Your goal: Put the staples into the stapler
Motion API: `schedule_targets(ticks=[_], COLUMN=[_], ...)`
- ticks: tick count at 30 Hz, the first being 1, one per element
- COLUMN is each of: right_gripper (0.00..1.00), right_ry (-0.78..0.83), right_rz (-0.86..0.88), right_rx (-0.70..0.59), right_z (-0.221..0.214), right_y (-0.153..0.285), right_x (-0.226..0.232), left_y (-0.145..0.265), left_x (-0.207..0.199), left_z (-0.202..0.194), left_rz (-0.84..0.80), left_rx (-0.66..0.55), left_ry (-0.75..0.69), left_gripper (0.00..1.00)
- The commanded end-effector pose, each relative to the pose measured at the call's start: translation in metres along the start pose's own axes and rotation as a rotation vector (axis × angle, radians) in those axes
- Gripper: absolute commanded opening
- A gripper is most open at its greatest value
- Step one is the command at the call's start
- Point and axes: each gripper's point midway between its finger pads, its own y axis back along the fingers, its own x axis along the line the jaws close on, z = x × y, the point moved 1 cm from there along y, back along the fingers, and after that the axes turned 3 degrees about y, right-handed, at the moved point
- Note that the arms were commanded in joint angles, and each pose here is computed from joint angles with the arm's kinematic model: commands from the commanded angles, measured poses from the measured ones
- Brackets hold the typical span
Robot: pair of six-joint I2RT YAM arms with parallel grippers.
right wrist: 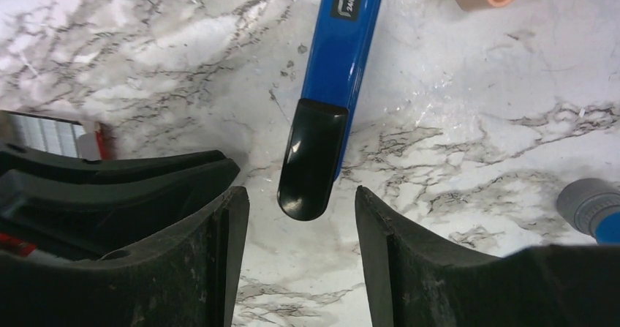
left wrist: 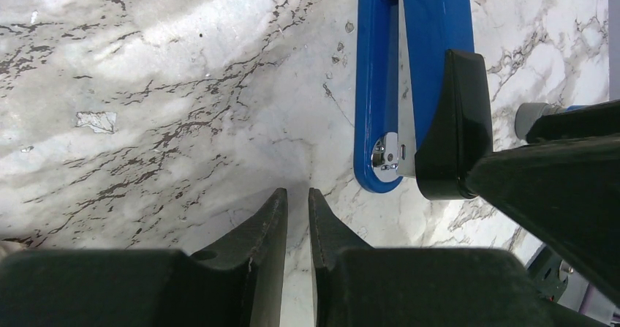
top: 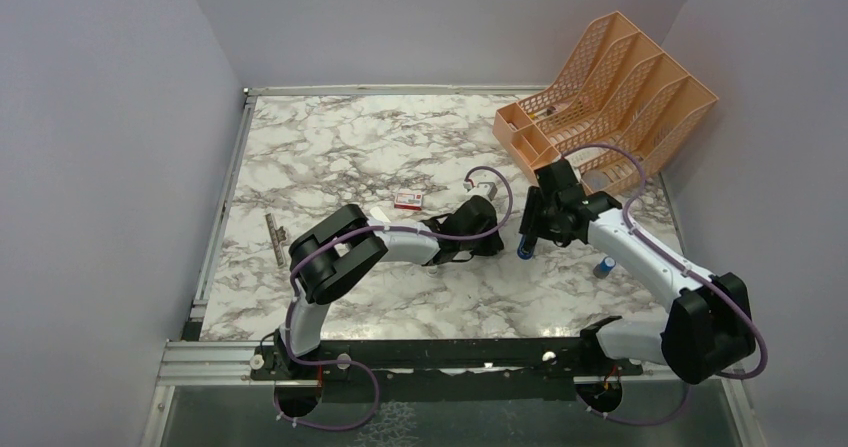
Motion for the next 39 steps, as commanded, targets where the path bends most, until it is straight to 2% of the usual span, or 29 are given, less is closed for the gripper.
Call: schedule_targets(ticks=[1,5,9,11,14,19,22,26,29,34,39], right_gripper=[0.57,0.48,0.32,0.27,0.22,0.21,0.25,0.35,0.38,0.46,0.62], right_ry=[0.015,0.024,0.026,0.026,0.026,0.022,0.018,0.013,0.017,0.027,0.02], right_rz=[-0.051,-0.038,-0.05,-0.061,-0.079,-0.097,-0.089,-0.047,-0.041,-0.028,-0.012], right_rx=[0.057,0.119,0.161,0.178,0.208,0.236,0.205,0.085,0.02,0.009,-0.032], right_z=[-0.012,-0.028,-0.042,-0.049,-0.06,-0.071,-0.061,-0.027,-0.01,-0.005,0.003], right_y=[-0.006,-0.015,-0.025,-0.03,-0.037,-0.044,-0.04,-0.018,-0.006,0.002,0.018], right_x=[-0.009,-0.008,-0.012,-0.015,-0.019,-0.024,-0.021,-0.011,-0.01,-0.008,-0.008], left_y=[0.002,0.0,0.001,0.001,0.001,0.002,0.003,0.008,0.012,0.017,0.032], left_x=[0.006,0.009,0.011,0.012,0.014,0.016,0.015,0.011,0.008,0.004,-0.005], left_z=[-0.001,-0.001,0.0,0.0,0.001,-0.001,0.0,0.007,0.013,0.023,0.039], left_rz=[0.017,0.019,0.019,0.02,0.021,0.023,0.021,0.015,0.022,0.031,0.039], left_rx=[-0.009,-0.007,-0.008,-0.008,-0.008,-0.004,-0.006,-0.02,-0.035,-0.05,-0.081], left_ry=[-0.011,-0.009,-0.005,-0.003,0.001,0.005,0.005,-0.007,-0.027,-0.051,-0.08], left_gripper=[0.18,0.18,0.19,0.18,0.18,0.18,0.18,0.21,0.23,0.25,0.29])
